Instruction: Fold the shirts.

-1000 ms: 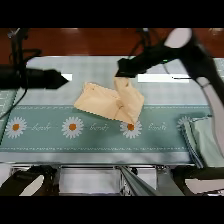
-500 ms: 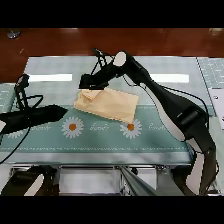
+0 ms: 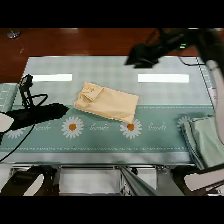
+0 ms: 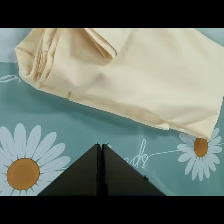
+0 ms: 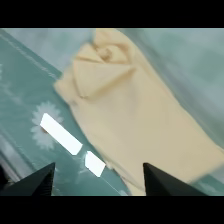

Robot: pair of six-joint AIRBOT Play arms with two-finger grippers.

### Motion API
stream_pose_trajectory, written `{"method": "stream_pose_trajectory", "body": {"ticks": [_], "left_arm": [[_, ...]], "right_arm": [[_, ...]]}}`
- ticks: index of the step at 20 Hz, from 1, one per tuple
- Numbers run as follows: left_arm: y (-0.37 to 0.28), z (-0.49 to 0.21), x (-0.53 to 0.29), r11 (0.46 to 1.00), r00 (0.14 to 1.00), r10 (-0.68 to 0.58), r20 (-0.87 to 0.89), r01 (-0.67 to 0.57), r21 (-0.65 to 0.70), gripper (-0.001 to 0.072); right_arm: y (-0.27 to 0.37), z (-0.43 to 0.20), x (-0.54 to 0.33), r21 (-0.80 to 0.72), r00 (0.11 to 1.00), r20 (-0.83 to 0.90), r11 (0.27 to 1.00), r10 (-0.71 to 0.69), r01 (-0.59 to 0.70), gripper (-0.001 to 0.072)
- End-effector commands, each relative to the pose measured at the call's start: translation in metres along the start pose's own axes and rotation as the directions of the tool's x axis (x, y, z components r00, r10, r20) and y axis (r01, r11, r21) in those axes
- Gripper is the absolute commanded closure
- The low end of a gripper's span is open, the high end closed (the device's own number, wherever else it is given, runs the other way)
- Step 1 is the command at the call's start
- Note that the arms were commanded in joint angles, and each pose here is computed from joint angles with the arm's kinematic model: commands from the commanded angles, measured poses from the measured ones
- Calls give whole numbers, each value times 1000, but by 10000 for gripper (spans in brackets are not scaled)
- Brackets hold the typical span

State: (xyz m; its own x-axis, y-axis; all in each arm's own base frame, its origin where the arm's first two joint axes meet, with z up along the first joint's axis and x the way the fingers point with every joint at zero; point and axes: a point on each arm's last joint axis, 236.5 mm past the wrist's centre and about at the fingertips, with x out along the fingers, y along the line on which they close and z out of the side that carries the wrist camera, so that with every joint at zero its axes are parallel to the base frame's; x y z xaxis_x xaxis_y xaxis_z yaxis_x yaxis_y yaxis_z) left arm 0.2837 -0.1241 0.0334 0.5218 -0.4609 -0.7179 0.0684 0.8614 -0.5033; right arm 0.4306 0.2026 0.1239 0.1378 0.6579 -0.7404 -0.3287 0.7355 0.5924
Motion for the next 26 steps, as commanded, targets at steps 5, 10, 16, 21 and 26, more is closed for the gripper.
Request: {"method": "stream_pose_trajectory", "body": {"ticks": [5, 10, 16, 21, 26], "left_arm": [[13, -10, 21, 999, 997, 23, -75, -26, -32, 684], [6, -12, 36, 998, 996, -8, -90, 2, -68, 684], [-8, -22, 41, 999, 993, -29, -116, 26, -29, 684], [-9, -23, 41, 999, 993, -30, -118, 27, -27, 684], [-9, -23, 41, 999, 993, -29, -119, 26, -27, 684]], "right_arm": [[-137, -126, 37, 652, 935, 217, 754, -282, 76, 93], [-101, -159, 127, 639, 996, 67, 769, -61, 4, 93], [-75, -144, 178, 590, 996, -57, 807, 67, -20, 185], [-31, -63, 153, 325, 993, -11, 940, 116, -106, 685], [12, 14, 36, 10, 995, 31, 996, -94, 93, 685]]}}
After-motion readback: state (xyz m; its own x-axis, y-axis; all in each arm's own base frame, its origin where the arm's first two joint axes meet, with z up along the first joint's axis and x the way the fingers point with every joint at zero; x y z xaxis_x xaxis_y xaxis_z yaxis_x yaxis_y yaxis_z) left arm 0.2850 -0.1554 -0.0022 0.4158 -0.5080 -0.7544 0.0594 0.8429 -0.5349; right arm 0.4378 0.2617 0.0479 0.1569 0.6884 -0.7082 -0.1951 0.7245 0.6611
